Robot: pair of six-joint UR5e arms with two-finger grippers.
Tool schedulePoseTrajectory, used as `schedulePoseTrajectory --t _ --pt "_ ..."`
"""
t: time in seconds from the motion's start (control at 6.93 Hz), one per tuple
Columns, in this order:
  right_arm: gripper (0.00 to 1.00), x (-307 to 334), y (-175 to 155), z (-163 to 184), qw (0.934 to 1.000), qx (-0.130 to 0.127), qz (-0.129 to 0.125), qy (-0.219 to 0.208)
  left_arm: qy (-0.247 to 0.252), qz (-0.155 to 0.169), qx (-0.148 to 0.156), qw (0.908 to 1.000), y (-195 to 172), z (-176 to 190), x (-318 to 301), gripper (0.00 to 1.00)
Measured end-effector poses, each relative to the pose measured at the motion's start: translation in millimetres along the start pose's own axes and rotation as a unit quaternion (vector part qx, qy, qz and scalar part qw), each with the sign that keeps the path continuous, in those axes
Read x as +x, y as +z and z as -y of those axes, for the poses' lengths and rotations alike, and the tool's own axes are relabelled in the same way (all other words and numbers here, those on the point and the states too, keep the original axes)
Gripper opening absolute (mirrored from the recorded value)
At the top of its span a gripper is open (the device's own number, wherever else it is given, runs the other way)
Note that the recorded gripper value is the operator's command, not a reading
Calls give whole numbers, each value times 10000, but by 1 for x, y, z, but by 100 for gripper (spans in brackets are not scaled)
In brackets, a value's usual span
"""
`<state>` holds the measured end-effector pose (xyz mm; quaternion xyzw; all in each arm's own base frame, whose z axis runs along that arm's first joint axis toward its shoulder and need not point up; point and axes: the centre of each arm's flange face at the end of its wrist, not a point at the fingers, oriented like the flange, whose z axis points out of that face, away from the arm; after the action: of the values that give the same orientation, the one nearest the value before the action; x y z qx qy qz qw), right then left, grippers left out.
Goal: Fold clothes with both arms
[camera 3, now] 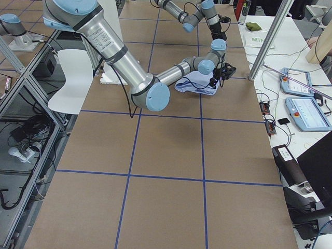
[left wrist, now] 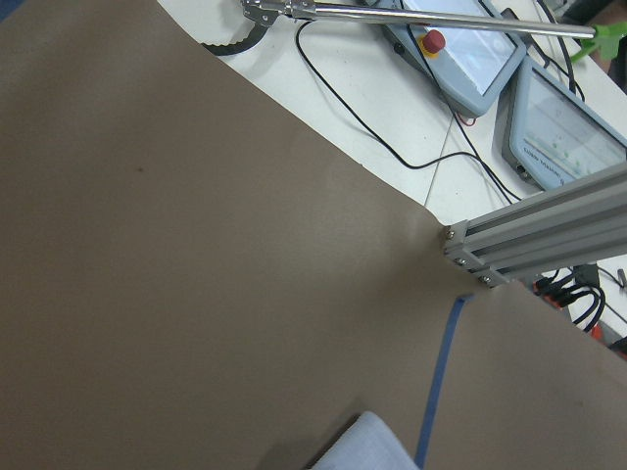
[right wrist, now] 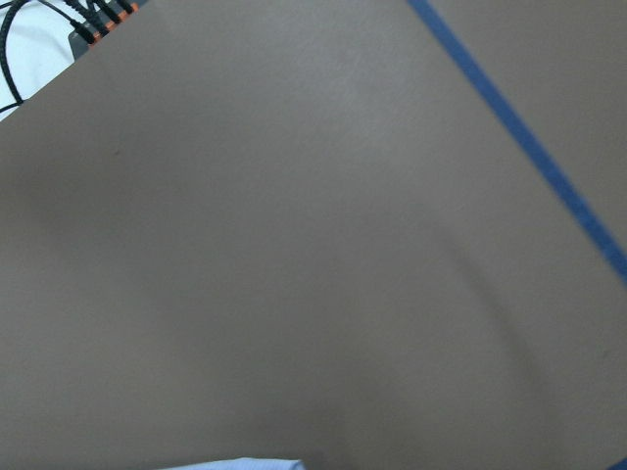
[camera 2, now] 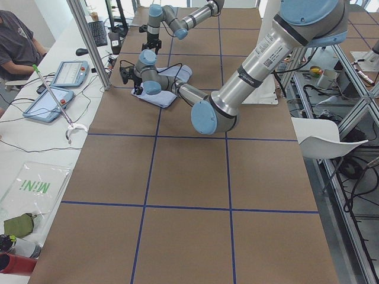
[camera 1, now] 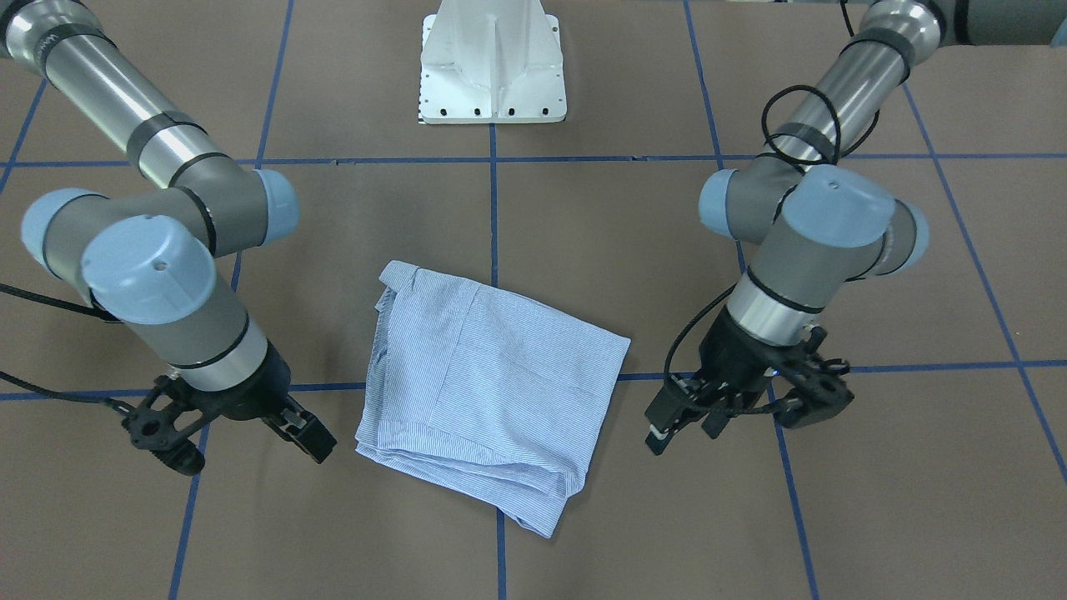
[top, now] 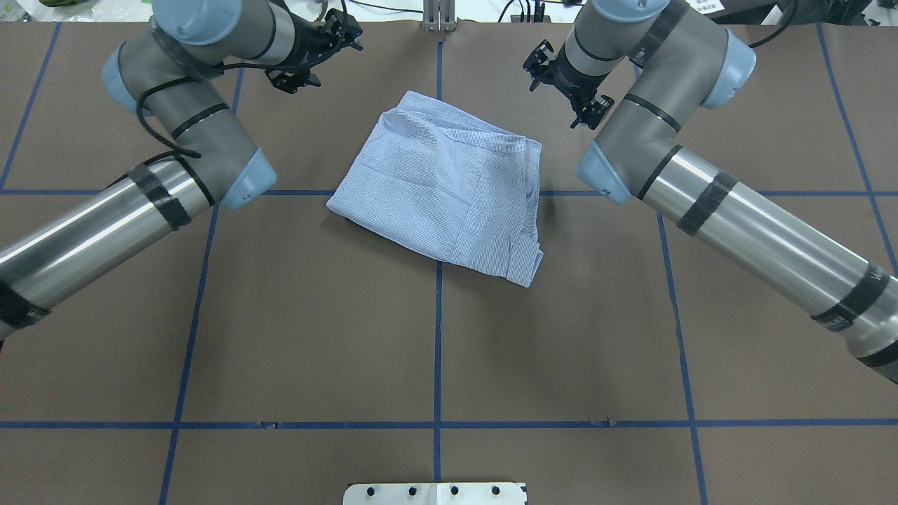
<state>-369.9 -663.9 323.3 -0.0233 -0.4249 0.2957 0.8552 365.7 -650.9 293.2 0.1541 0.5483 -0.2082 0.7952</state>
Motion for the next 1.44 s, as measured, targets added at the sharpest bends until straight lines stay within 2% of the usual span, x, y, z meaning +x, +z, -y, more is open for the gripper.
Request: schedulePoseTrajectory --t 0.29,0.43,0.72,0.87,1.15,1.3,1.44 --pt "100 96 -38 75 9959 -320 23 -843 1108 76 -172 9937 -65 21 -86 99" --pt "100 148 -58 111 9916 -421 88 -1224 1673 199 -204 9855 -99 28 -138 99" --pt "100 250 -86 161 9819 -453 131 -1832 2780 576 -299 9584 -161 47 -243 99" --pt "100 306 -94 178 9758 -463 59 -2137 3152 911 -379 9439 -192 64 -290 99" --pt "100 400 -106 197 9623 -586 -174 -2652 3418 1606 -637 9237 -273 115 -360 99" --pt "100 429 -110 202 9579 -693 -266 -2773 3385 1802 -863 9195 -305 128 -384 99" --pt "100 448 -114 204 9567 -755 -326 -2794 3289 1890 -1043 9193 -318 129 -402 99"
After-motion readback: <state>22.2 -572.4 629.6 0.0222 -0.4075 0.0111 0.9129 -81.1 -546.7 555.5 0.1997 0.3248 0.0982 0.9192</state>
